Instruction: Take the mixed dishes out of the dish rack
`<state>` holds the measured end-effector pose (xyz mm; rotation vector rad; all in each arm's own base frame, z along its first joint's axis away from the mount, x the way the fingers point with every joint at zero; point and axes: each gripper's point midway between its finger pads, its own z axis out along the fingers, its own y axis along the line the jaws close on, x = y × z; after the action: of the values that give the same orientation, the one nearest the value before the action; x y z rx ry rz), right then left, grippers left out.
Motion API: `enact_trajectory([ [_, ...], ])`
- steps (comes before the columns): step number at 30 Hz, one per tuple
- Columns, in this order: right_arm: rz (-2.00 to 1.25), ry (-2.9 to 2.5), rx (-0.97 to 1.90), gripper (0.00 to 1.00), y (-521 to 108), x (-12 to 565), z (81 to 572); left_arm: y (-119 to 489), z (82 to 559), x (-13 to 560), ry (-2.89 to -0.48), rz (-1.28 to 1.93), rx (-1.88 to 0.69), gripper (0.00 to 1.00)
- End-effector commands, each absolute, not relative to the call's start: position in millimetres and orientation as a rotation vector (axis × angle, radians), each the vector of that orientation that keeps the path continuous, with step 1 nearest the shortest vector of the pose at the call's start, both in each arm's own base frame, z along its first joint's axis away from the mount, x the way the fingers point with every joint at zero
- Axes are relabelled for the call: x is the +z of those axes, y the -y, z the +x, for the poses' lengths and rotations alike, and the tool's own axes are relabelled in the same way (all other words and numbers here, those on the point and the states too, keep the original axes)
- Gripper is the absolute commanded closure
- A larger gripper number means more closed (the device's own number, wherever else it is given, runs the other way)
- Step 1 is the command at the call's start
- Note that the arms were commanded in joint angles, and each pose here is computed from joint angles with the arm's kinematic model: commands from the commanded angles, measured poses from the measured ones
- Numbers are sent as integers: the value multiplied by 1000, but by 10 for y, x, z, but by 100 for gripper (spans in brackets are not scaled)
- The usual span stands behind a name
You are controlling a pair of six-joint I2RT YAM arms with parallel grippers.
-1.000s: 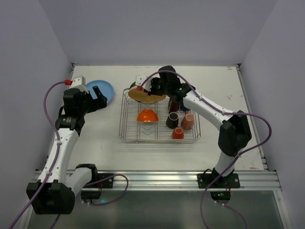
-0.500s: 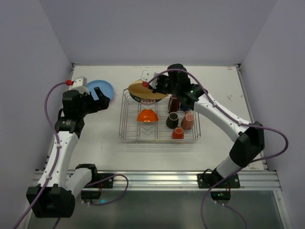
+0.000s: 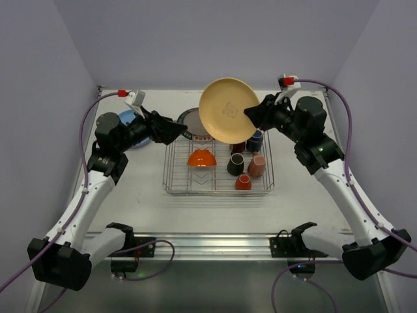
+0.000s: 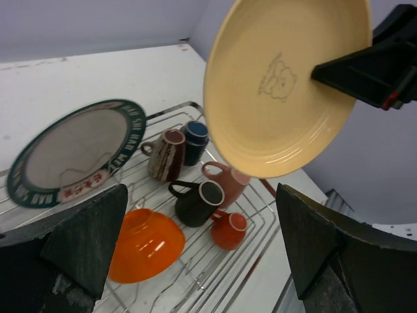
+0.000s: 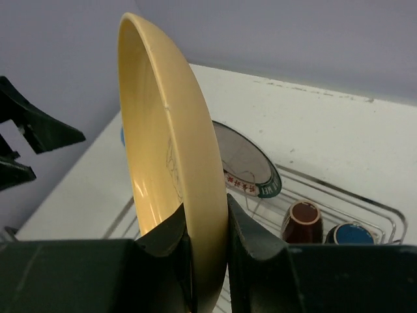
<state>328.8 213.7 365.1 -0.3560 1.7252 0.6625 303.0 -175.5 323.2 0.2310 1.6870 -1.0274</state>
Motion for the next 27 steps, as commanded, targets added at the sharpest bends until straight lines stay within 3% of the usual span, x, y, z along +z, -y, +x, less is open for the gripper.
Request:
enact_trajectory([
  [1,-142,-1766,1019,100,-2175,3658,3146,2135,2911,3705,-1554,403,-1140,0],
  [8,-138,-1778,1127,100,-2110,3544,2961,2373,3076,3697,-1616,436,-1020,3],
  [12,-165,-1757,1159,100,-2121,3533,2860,2396,3125,3598,-1675,422,-983,18],
  [19,-192,-1727,1187,100,-2130,3540,2768,2420,3209,3428,-1751,419,-890,26],
  [22,-217,-1699,1210,100,-2167,3587,2761,2523,3180,3405,-1759,445,-917,44],
  [23,-216,-1703,1210,100,-2169,3581,2767,2572,3173,3383,-1763,458,-917,56],
  [25,-213,-1698,1208,100,-2164,3590,2768,2596,3183,3396,-1765,461,-910,68],
  [26,-211,-1695,1206,100,-2156,3596,2767,2591,3195,3393,-1767,454,-890,83],
  [27,-210,-1693,1205,100,-2153,3595,2763,2582,3205,3386,-1775,447,-876,90],
])
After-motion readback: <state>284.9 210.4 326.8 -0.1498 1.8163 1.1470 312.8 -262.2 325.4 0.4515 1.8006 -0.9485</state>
